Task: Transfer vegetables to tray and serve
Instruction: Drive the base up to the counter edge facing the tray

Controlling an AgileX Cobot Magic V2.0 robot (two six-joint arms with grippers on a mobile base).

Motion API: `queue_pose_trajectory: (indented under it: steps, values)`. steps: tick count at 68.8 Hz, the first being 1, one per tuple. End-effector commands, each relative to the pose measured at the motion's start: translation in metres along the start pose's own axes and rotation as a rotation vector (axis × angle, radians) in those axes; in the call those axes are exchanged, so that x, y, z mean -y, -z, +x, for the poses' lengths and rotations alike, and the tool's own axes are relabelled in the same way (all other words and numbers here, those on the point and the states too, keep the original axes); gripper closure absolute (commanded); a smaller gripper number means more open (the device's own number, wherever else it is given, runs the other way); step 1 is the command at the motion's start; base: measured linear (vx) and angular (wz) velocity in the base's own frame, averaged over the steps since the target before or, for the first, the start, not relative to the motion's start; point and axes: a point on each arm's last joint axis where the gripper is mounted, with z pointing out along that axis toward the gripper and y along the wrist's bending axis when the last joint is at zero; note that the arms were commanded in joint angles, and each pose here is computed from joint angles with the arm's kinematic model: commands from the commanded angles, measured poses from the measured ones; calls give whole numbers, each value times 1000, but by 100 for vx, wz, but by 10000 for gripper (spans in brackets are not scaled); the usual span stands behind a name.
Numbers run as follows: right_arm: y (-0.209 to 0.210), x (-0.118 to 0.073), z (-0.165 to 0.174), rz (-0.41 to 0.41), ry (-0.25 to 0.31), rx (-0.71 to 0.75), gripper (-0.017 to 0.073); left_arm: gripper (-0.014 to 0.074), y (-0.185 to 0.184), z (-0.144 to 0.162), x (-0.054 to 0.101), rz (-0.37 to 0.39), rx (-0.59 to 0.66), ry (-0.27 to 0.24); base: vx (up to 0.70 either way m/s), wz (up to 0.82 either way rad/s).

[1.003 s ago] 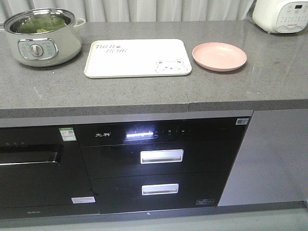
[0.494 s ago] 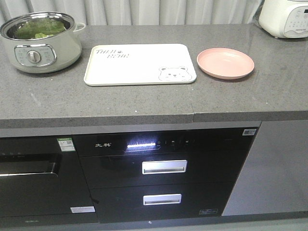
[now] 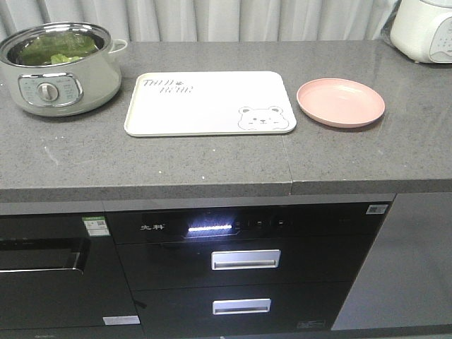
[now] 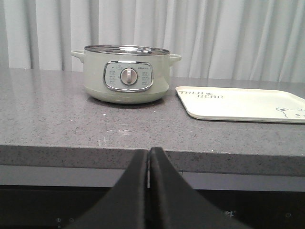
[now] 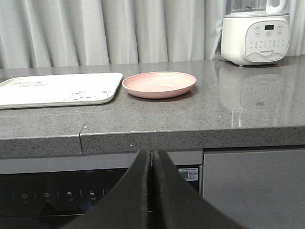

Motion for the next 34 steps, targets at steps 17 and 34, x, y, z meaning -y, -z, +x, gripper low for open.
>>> queue_pose_trajectory:
  steps: [17, 34]
  values:
    - [0, 0, -6, 1, 12, 78, 560, 601, 1, -4, 1, 16, 82, 2, 7, -1]
    - [0, 0, -6, 1, 12, 77, 560, 601, 1, -4, 1, 16, 82, 2, 7, 0]
